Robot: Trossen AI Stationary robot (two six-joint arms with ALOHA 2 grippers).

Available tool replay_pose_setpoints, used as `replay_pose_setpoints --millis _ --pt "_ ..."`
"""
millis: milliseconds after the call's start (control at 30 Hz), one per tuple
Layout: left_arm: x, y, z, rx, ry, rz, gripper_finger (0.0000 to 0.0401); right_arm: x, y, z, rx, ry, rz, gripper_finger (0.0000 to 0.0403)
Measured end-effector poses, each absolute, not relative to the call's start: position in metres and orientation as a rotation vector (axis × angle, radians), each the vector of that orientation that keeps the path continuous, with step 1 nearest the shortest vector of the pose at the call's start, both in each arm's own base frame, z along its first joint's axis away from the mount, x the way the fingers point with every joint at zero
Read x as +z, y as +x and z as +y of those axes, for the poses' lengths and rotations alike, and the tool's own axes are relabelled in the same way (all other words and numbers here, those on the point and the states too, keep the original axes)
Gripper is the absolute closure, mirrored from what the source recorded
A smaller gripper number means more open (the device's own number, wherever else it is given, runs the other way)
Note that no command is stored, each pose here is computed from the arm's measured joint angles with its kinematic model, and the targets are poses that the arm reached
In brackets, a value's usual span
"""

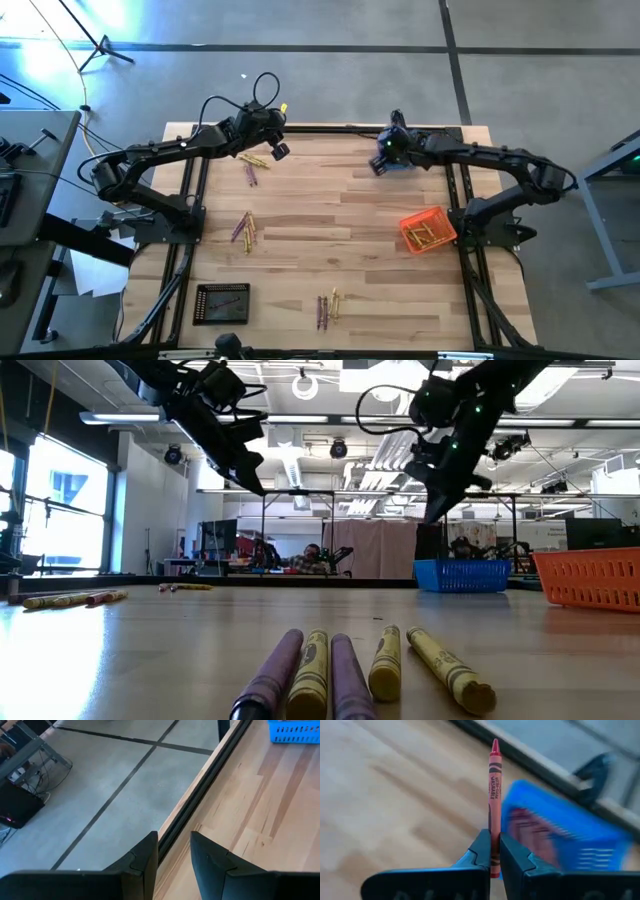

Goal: Sort crayons
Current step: Put the red crayon into the blue basket

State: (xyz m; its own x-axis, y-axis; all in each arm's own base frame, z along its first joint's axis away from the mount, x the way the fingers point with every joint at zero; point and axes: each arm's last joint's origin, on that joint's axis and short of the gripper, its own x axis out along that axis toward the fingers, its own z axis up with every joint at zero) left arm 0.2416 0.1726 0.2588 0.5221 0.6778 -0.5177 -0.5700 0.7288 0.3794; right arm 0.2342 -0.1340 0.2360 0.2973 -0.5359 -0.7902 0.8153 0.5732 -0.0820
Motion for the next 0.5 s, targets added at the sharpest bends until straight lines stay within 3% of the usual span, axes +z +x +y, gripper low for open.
replay_pose_setpoints --millis 267,500 --pt "0.255 0.240 0.170 0.742 0.143 0.733 0.0300 0.230 0.204 -0.159 -1.039 0.377 1.064 0.0396" --pt "0.255 0.240 0.170 0.749 0.124 0.726 0.0300 0.229 0.196 -0.169 -1.055 0.371 1.086 0.0375"
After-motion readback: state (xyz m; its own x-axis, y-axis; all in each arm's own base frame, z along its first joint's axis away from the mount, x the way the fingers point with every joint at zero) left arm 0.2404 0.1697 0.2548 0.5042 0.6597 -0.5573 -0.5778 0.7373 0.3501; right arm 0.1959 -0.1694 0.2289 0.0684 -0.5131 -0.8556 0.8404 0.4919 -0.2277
